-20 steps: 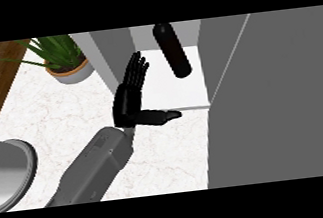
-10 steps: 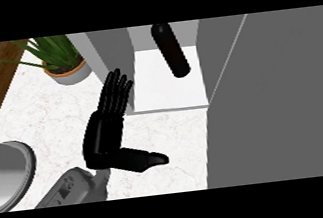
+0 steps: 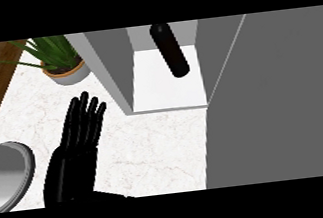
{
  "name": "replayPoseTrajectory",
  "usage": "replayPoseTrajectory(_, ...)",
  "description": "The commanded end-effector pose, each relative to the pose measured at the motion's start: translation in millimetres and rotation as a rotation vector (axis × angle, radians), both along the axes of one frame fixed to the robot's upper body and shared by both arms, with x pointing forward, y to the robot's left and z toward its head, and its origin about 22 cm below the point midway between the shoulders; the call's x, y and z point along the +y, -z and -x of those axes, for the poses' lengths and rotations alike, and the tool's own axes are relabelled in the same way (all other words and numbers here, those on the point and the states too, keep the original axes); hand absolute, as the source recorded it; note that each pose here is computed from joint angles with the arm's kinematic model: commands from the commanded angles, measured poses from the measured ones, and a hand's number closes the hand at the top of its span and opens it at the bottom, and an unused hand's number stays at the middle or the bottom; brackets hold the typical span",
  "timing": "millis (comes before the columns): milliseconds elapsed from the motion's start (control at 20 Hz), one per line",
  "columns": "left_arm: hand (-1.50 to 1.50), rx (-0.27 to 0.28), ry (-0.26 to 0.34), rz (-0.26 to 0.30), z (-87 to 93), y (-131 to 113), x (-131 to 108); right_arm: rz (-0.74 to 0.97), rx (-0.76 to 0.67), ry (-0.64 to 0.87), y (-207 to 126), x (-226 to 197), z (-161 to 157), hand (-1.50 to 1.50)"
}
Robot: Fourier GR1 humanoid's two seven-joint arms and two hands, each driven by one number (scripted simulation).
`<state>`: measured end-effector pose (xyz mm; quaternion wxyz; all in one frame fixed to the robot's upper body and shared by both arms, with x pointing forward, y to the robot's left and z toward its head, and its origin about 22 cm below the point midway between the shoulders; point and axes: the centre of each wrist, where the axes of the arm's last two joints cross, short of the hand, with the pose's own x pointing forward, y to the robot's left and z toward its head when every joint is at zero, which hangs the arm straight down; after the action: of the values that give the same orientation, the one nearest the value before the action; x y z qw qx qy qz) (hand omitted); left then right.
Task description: Pick up the wine, place it into the cabinet and close the cabinet
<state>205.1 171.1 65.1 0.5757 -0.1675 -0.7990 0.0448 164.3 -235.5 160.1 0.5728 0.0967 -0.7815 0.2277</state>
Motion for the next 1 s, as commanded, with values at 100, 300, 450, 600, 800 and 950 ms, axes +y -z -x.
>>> replayPoseTrajectory(100,-1.50,-0.014,-0.083,-0.025,31.5,-2.7,30.1,0.117,0.039,-0.194,-9.1,6.6,17.0,1.50)
replayPoseTrajectory(300,-1.50,-0.003,-0.134,-0.026,55.0,-3.6,54.7,0.053,0.155,-0.255,-3.0,25.1,26.1,1.50)
replayPoseTrajectory(450,-1.50,-0.003,-0.154,-0.003,68.2,0.1,78.3,0.012,0.156,-0.327,-6.2,34.3,33.5,1.50)
replayPoseTrajectory(600,-1.50,-0.007,-0.162,-0.014,64.0,-22.5,108.0,-0.019,0.144,-0.344,-13.8,59.0,45.7,1.50)
replayPoseTrajectory(800,-1.50,-0.021,-0.167,-0.008,80.0,-28.1,140.2,-0.009,0.142,-0.364,-21.8,72.9,50.3,1.50)
replayPoseTrajectory(950,-1.50,-0.022,-0.181,-0.004,90.4,-8.5,154.6,0.016,0.106,-0.362,-15.5,103.0,33.2,1.50)
